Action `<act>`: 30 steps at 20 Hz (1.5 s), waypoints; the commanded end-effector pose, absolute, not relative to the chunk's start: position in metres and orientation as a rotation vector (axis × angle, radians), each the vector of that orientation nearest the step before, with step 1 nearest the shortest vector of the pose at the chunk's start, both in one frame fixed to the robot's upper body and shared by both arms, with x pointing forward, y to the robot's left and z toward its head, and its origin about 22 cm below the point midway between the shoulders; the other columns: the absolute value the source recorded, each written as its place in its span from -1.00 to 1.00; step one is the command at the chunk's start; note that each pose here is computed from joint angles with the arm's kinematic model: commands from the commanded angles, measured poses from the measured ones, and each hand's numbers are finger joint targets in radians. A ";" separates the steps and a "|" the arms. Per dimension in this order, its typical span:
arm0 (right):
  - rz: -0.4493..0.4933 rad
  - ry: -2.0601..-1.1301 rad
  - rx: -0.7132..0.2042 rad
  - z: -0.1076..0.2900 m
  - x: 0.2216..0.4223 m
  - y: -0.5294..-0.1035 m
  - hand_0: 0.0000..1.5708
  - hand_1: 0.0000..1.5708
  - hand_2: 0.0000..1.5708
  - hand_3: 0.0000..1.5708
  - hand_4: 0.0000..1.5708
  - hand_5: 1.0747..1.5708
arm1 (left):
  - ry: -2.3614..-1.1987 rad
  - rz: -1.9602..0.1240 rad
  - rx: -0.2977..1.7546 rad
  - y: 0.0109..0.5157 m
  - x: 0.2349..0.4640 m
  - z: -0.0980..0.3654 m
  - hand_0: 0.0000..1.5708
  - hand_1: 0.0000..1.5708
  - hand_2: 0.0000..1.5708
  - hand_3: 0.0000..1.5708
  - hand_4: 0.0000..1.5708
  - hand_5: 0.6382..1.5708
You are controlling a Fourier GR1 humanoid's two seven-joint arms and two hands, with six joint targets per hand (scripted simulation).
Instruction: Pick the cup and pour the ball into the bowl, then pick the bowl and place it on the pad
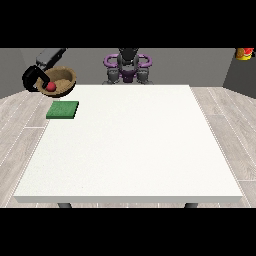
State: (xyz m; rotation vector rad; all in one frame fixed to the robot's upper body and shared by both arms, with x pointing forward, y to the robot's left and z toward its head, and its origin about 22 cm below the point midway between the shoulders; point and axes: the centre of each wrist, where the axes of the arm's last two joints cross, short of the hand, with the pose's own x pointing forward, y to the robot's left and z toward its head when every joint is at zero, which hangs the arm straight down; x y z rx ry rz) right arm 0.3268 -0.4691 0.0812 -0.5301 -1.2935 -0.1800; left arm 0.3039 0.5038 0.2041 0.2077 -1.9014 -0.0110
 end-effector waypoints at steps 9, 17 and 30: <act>-0.239 -1.253 -0.408 0.042 0.337 -0.439 1.00 1.00 1.00 -0.25 0.28 1.00 | -1.881 -0.007 0.250 0.501 0.305 0.185 -1.00 -1.00 -1.00 -1.00 0.53 0.97; -0.384 -1.239 -0.575 0.067 0.324 -0.483 1.00 1.00 1.00 0.24 -1.00 0.93 | -1.903 0.005 0.219 0.511 0.297 0.208 -1.00 -1.00 -1.00 -1.00 0.52 0.98; -0.448 -1.415 -0.595 0.091 0.348 -0.468 0.60 0.60 0.72 0.16 -0.85 0.83 | -1.990 -0.006 0.239 0.542 0.280 0.213 -1.00 -1.00 -1.00 -1.00 0.52 0.99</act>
